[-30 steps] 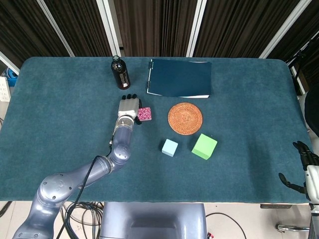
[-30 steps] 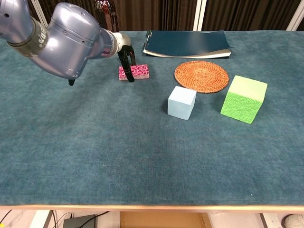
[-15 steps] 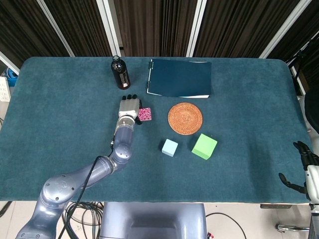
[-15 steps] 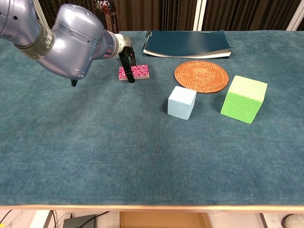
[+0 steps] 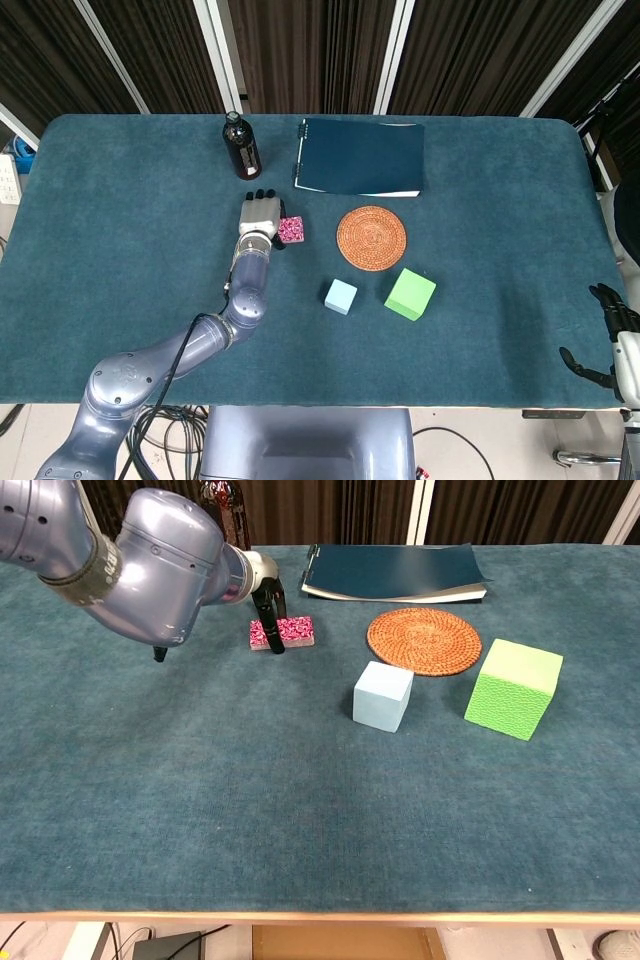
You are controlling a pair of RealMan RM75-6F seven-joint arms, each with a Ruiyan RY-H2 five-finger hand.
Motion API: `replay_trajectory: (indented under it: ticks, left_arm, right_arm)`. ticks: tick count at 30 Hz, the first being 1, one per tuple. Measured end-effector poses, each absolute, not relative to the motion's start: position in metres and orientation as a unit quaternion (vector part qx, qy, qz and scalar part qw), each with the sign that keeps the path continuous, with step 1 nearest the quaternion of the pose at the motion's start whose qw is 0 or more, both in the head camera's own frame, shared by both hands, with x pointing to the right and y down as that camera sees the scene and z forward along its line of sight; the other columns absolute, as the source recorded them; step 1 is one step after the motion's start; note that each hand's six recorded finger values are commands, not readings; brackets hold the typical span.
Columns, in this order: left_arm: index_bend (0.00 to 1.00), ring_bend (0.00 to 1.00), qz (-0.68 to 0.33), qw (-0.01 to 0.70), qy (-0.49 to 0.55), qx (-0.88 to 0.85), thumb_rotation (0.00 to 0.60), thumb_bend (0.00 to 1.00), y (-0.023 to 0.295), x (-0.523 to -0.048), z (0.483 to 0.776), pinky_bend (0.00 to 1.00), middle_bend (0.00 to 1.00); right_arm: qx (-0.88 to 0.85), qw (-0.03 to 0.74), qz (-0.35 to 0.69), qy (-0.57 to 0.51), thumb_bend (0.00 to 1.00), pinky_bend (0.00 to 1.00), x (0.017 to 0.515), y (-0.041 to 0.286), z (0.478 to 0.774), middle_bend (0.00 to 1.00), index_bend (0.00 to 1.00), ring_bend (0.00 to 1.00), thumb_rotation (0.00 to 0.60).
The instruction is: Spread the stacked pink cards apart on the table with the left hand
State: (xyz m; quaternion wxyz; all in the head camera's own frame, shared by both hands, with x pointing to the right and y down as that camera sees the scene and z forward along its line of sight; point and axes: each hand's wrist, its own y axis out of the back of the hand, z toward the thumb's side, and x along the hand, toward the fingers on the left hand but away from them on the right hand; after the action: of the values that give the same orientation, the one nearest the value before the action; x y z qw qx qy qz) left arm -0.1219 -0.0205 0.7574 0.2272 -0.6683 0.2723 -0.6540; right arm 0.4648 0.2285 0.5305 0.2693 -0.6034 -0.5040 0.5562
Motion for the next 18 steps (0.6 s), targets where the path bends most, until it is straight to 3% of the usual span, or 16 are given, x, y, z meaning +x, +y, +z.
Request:
replay_trajectory:
  ticks: [18]
  left_arm:
    - [0.47,0.03,-0.653,0.230,0.277,-0.666,0.600,0.26,-0.0223,-0.1227,0.7556,0.00,0.16]
  right_arm:
    - [-0.603,0.265,0.557,-0.507,0.24,0.17,0.4651,0.2286,0.5311,0.05,0.08,0.13,0.600]
